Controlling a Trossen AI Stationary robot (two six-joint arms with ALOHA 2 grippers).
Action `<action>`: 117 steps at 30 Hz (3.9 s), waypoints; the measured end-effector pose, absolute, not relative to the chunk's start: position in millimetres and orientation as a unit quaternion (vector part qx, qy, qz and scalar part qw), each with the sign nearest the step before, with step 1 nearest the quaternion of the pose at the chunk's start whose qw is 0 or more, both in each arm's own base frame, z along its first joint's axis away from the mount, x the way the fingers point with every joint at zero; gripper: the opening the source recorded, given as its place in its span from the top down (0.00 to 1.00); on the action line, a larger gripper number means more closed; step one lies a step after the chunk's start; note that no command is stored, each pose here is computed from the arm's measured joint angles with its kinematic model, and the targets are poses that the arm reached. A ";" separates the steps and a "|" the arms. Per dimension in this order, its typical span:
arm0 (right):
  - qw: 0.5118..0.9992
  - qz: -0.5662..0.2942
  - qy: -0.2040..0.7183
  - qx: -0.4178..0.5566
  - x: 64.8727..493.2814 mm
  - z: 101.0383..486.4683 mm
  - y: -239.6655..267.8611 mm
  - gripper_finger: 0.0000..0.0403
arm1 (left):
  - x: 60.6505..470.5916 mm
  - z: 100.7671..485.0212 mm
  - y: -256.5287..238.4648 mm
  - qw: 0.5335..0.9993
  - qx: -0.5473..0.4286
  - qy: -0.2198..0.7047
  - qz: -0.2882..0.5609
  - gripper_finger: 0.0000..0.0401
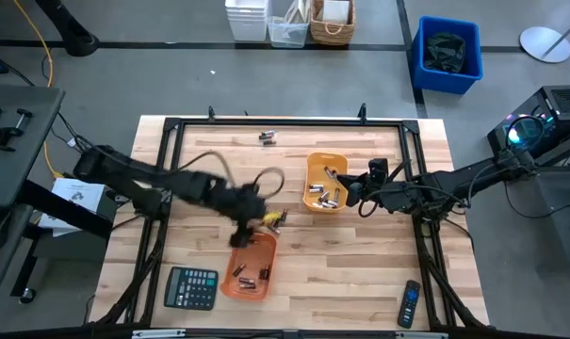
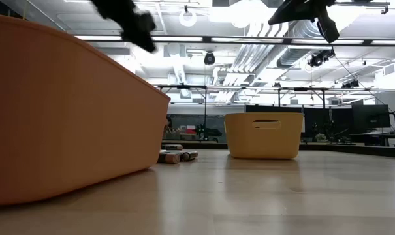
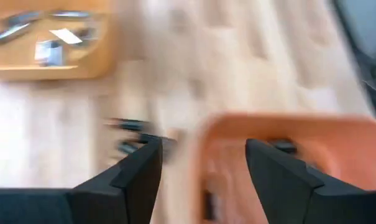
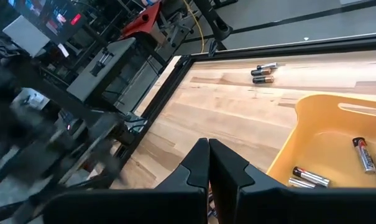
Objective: Sort batteries
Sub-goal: Put the black battery into the orange bin
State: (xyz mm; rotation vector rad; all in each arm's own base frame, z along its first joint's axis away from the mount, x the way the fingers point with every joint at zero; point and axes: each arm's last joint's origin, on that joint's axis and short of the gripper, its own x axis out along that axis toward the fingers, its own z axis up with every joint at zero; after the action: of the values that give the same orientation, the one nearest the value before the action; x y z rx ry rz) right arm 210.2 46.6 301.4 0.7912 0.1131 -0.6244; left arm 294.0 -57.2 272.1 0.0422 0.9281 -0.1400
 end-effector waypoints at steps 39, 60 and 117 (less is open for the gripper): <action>0.870 -0.303 0.049 0.386 209.9 301.2 46.5 1.00 | 341.7 150.5 56.5 0.751 -0.095 0.643 0.119 0.93; 0.874 -0.302 0.079 0.373 208.2 296.9 46.6 1.00 | 225.6 263.3 -85.8 0.886 -0.052 0.409 -0.210 0.93; 0.847 -0.298 0.027 0.439 241.7 284.3 57.0 1.00 | 393.2 125.6 -0.4 0.790 -0.148 0.571 0.169 0.51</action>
State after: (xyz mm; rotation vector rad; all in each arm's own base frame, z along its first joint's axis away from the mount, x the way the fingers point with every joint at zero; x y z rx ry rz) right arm 241.7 57.0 284.3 0.9249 0.0579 -0.6291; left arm 393.2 -0.4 125.6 -0.3183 1.2301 0.3634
